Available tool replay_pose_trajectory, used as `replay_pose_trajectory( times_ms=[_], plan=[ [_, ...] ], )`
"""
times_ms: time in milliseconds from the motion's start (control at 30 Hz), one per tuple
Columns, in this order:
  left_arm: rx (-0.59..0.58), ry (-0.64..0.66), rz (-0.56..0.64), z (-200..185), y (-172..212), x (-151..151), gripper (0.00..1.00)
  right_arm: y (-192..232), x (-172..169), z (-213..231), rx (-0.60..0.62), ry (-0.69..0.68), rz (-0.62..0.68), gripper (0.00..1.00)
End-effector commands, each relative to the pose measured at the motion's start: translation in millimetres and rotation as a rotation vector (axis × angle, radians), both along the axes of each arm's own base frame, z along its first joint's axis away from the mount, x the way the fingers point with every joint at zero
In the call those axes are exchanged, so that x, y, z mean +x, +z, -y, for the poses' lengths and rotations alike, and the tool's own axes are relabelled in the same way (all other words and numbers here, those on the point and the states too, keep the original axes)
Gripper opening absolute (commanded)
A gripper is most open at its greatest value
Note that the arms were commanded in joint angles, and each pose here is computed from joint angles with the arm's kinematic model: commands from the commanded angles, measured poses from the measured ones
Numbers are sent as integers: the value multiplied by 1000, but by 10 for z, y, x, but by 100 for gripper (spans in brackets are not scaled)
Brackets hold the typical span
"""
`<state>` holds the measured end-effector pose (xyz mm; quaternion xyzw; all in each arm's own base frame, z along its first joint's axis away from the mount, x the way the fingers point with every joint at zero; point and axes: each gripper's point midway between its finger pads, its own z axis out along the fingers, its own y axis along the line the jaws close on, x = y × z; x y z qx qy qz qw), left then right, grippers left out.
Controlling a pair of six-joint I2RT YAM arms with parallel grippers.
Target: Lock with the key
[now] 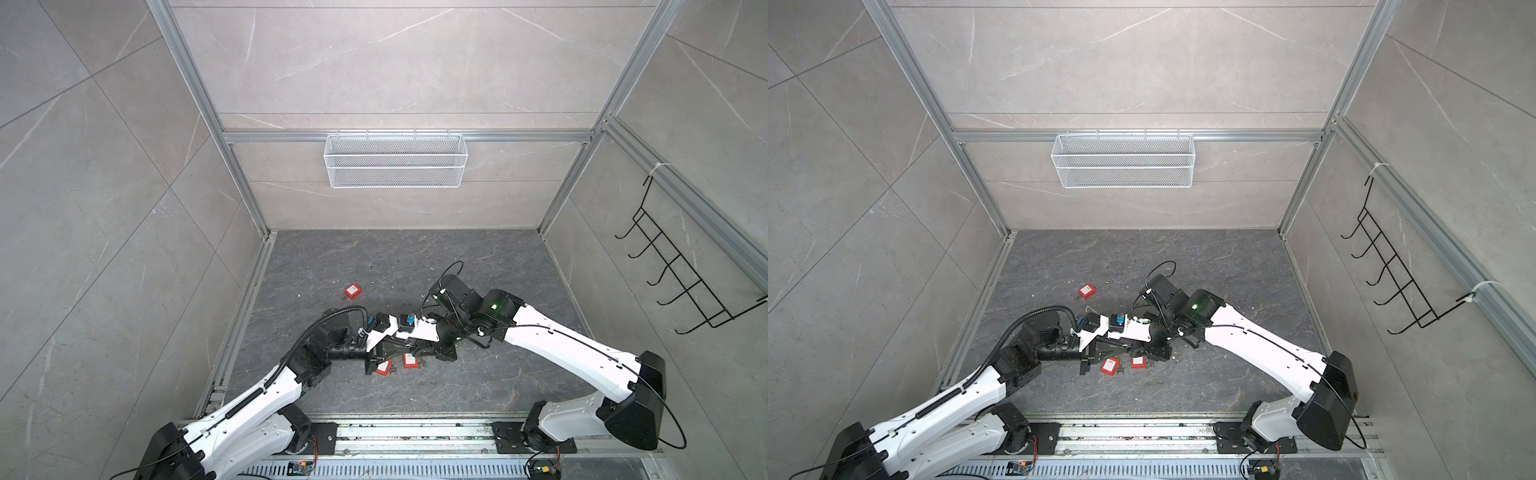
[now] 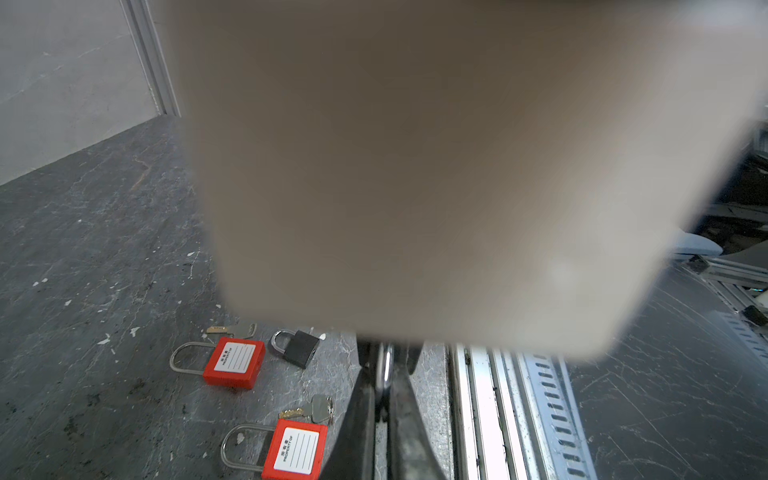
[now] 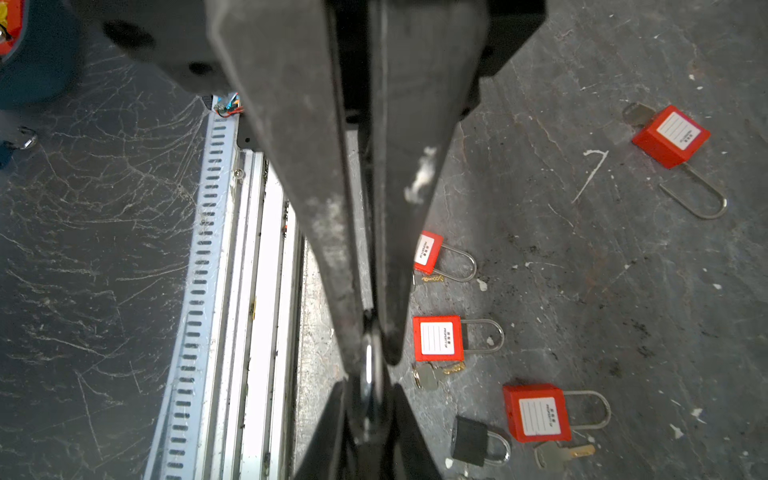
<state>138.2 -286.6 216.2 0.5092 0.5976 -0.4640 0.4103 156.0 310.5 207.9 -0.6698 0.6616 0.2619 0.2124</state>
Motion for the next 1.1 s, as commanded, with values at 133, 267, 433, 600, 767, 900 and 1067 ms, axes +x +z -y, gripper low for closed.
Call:
replay_pose_trajectory(
  times_ms=[133, 267, 433, 600, 767, 900, 1067],
  plan=[
    [26, -82, -78, 139, -226, -220, 0, 792, 141, -626, 381, 124, 189, 0],
    [17, -45, -30, 98, -132, -181, 0, 619, 156, -570, 314, 109, 171, 0],
    [53, 6, 28, -30, 29, -130, 0, 234, 218, -341, 185, 25, 154, 7],
    [35, 47, 34, -184, 175, -34, 0, 65, 237, -55, 130, -61, 179, 25],
    [49, 44, 55, -224, 262, -4, 0, -58, 77, 187, 78, -88, 140, 32],
    [46, 23, 63, -194, 319, -4, 0, -147, 17, 287, 50, -108, 113, 33],
    [55, -3, 64, -169, 332, -11, 0, -157, 43, 250, 59, -109, 116, 32]
  ],
)
